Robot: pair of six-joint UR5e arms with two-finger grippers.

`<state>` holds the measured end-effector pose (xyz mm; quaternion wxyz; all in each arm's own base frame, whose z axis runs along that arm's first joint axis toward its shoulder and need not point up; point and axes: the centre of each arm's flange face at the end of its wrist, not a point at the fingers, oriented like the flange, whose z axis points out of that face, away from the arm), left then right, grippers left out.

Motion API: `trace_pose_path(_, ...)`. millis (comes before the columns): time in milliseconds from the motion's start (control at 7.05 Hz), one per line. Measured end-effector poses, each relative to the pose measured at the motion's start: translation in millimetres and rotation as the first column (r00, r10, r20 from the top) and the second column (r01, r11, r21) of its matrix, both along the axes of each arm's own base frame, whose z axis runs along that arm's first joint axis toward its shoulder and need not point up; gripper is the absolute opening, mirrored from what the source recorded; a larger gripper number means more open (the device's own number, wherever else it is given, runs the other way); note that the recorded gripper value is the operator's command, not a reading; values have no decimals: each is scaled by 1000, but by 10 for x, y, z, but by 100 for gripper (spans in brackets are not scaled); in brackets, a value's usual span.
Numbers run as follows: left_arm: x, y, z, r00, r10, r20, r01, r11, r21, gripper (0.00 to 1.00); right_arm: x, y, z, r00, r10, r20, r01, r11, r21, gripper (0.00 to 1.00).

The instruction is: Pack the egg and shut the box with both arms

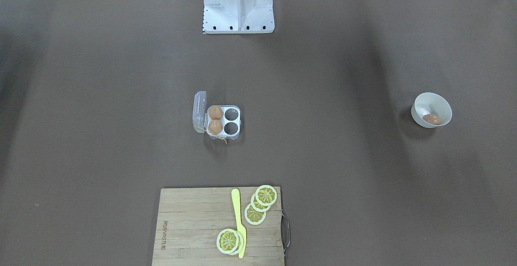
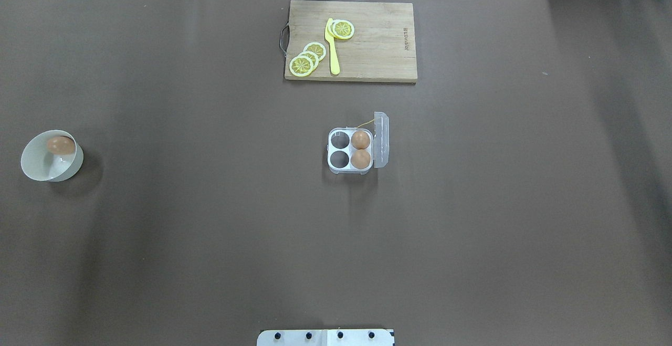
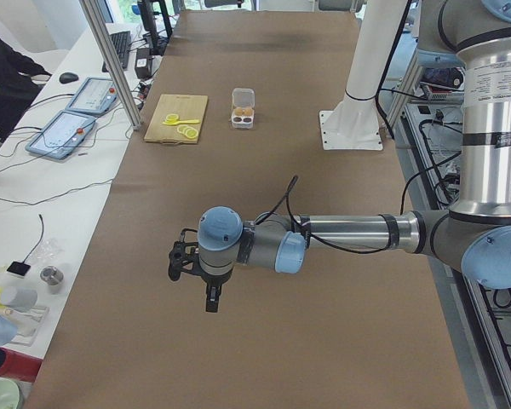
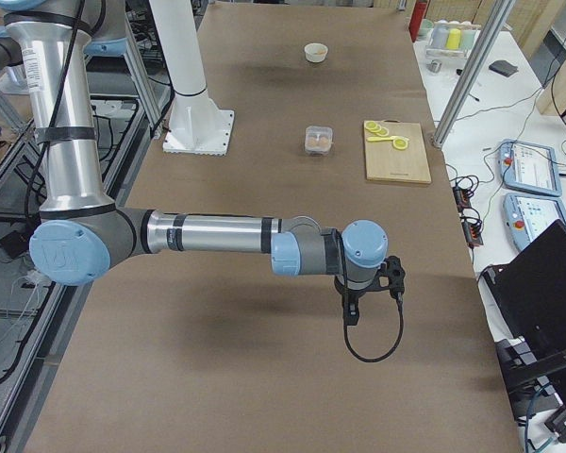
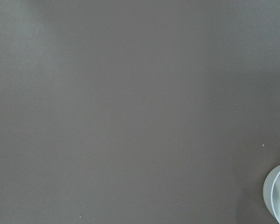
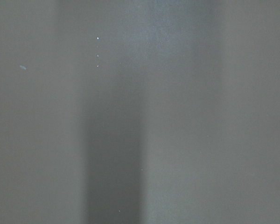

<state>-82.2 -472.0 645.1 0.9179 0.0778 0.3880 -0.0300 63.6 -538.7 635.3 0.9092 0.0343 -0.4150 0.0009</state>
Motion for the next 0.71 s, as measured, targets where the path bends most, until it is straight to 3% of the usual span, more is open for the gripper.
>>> trace_pose_path(709,0,-1,-4,1000,2,0,-2,1000,5,98,1,38,34,1000,7,2,-7,1000,-9,100)
